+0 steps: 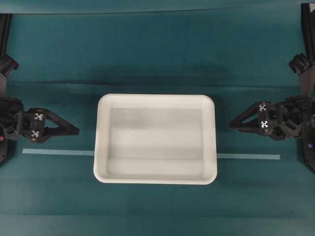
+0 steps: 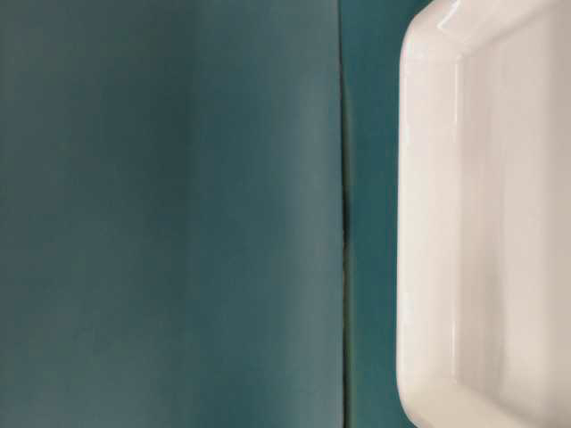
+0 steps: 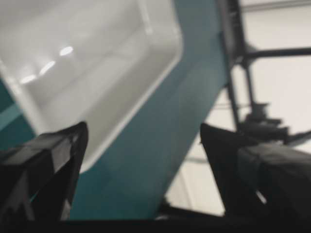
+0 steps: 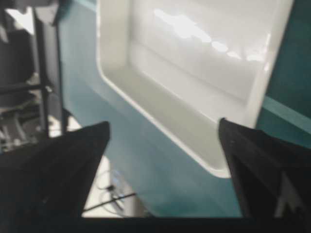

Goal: Lift the white case with both hands.
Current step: 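Move both open grippers inward toward the white tray's short rims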

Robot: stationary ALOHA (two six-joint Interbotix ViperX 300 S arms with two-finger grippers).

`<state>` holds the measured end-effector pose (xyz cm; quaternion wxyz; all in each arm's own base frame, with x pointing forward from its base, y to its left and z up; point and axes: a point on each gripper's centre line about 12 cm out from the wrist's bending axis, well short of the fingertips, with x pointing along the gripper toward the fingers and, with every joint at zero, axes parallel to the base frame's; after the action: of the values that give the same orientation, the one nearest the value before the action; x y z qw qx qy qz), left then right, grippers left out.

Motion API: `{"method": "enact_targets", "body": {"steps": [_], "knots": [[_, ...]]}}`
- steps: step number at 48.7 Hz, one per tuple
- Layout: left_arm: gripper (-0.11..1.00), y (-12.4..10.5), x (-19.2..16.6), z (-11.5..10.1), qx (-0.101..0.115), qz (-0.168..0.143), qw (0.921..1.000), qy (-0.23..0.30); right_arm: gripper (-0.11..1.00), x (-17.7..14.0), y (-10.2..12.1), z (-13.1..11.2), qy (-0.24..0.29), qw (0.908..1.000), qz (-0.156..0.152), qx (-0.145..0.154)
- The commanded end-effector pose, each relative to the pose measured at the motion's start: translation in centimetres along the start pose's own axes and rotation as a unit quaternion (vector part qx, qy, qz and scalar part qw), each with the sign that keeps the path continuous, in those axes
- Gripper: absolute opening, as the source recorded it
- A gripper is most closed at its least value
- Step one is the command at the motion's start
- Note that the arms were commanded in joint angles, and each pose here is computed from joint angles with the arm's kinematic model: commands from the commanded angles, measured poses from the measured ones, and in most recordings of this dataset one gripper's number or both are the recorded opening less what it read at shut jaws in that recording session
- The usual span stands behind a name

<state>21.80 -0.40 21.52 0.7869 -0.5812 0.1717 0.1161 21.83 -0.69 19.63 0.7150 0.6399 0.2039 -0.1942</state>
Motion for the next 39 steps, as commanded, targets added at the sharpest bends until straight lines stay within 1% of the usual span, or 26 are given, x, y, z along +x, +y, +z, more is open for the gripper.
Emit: {"method": "enact_targets", "body": {"steps": [1, 3, 6, 9, 15, 23, 30, 39], "knots": [[0.96, 0.8, 0.8, -0.3, 0.003, 0.014, 0.9999, 0.005, 0.93, 0.6, -0.7, -0.3, 0.006, 0.9999, -0.015, -0.002], [0.94, 1.1, 1.1, -0.4, 0.002, 0.011, 0.9999, 0.005, 0.93, 0.7, -0.9, -0.3, 0.005, 0.9999, -0.016, -0.001], [0.94, 1.6, 1.5, -0.6, 0.002, 0.002, 1.0000, 0.002, 0.93, 1.0, -1.2, -0.3, 0.003, 0.9999, -0.012, 0.001], [0.95, 2.3, 1.9, -0.7, 0.001, -0.002, 1.0000, 0.001, 0.93, 1.4, -1.4, -0.2, -0.005, 1.0000, 0.002, 0.003], [0.95, 3.9, 2.9, -1.3, 0.002, 0.009, 0.9999, 0.005, 0.93, 2.5, -2.3, -0.3, -0.012, 0.9999, 0.011, 0.006], [0.95, 5.7, 4.3, -1.6, 0.010, 0.020, 0.9997, 0.007, 0.93, 3.8, -3.8, -0.8, -0.012, 0.9999, 0.003, 0.003], [0.95, 6.8, 5.2, -1.6, 0.018, 0.027, 0.9995, 0.003, 0.93, 4.6, -4.5, -0.7, -0.018, 0.9998, -0.001, 0.003], [0.95, 8.0, 6.0, -1.3, 0.021, 0.044, 0.9988, -0.003, 0.93, 5.5, -5.7, -0.6, -0.026, 0.9996, -0.011, 0.006]]}}
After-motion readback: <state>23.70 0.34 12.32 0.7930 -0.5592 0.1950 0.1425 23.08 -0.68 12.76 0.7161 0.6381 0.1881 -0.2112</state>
